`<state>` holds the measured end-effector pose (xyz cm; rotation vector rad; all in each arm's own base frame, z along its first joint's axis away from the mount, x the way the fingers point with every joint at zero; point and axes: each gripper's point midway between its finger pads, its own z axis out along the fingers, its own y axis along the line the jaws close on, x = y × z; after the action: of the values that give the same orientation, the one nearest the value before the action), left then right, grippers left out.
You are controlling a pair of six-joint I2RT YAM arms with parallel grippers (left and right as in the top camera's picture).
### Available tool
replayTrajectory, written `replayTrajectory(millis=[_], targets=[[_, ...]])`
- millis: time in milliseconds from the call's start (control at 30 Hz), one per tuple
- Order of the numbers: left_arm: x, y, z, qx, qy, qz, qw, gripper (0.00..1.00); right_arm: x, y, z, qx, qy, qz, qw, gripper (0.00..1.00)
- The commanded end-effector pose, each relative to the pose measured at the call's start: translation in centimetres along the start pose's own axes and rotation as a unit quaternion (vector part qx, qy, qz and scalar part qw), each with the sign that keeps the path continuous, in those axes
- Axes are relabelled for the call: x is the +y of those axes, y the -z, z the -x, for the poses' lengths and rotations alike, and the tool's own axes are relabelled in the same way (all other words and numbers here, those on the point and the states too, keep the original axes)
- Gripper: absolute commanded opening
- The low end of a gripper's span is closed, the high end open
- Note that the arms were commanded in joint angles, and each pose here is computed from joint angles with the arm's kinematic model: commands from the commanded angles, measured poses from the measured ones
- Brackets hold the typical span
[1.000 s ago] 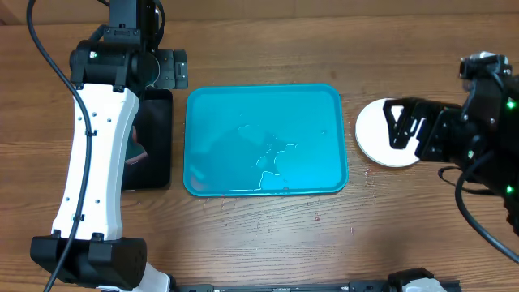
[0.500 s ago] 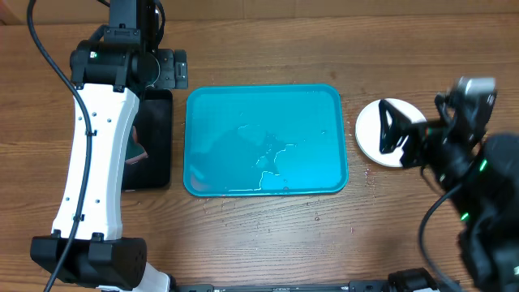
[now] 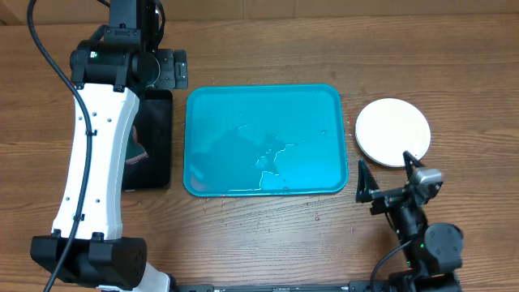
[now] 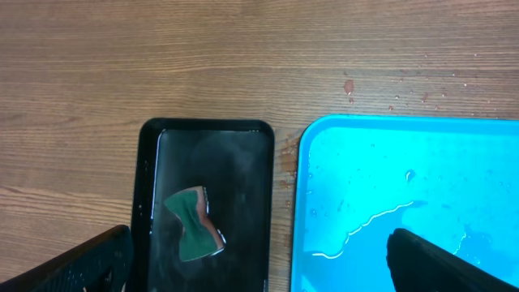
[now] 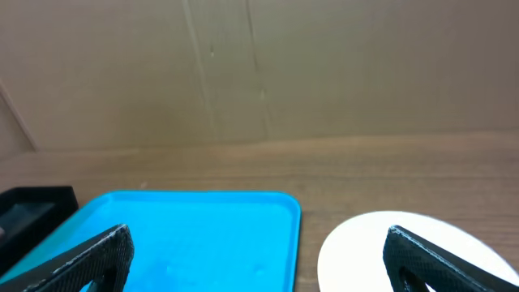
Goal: Clean dirty plates on tray and stack at the side
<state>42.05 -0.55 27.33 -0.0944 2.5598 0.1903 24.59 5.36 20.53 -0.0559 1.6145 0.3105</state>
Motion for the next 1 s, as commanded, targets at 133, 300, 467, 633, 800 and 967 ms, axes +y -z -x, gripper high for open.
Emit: replayTrajectory(millis=[133, 300, 467, 633, 800, 967], targets=[[-0.3, -0.3, -0.1, 0.004, -0.003, -0.004, 1.000, 1.00, -0.5, 0.4, -2.2, -0.019, 0.007, -0.001, 1.000, 1.00], [-0.2, -0.3, -0.1, 0.004, -0.003, -0.004, 1.000, 1.00, -0.3, 0.4, -3.4, -0.009, 0.005, 0.011, 1.000, 1.00], [-0.2, -0.3, -0.1, 0.004, -0.003, -0.004, 1.000, 1.00, 0.6, 0.5, -3.4, -0.007, 0.006, 0.036, 0.999, 1.00], [-0.2, -0.3, -0.1, 0.004, -0.003, -0.004, 1.000, 1.00, 0.6, 0.4, -3.4, -0.007, 0.006, 0.036, 0.999, 1.00], [-0.2, -0.3, -0.1, 0.004, -0.003, -0.004, 1.000, 1.00, 0.6, 0.4, -3.4, -0.007, 0.006, 0.036, 0.999, 1.00], [-0.2, -0.3, -0.1, 0.004, -0.003, -0.004, 1.000, 1.00, 0.6, 0.4, -3.4, -0.007, 0.006, 0.036, 0.999, 1.00]])
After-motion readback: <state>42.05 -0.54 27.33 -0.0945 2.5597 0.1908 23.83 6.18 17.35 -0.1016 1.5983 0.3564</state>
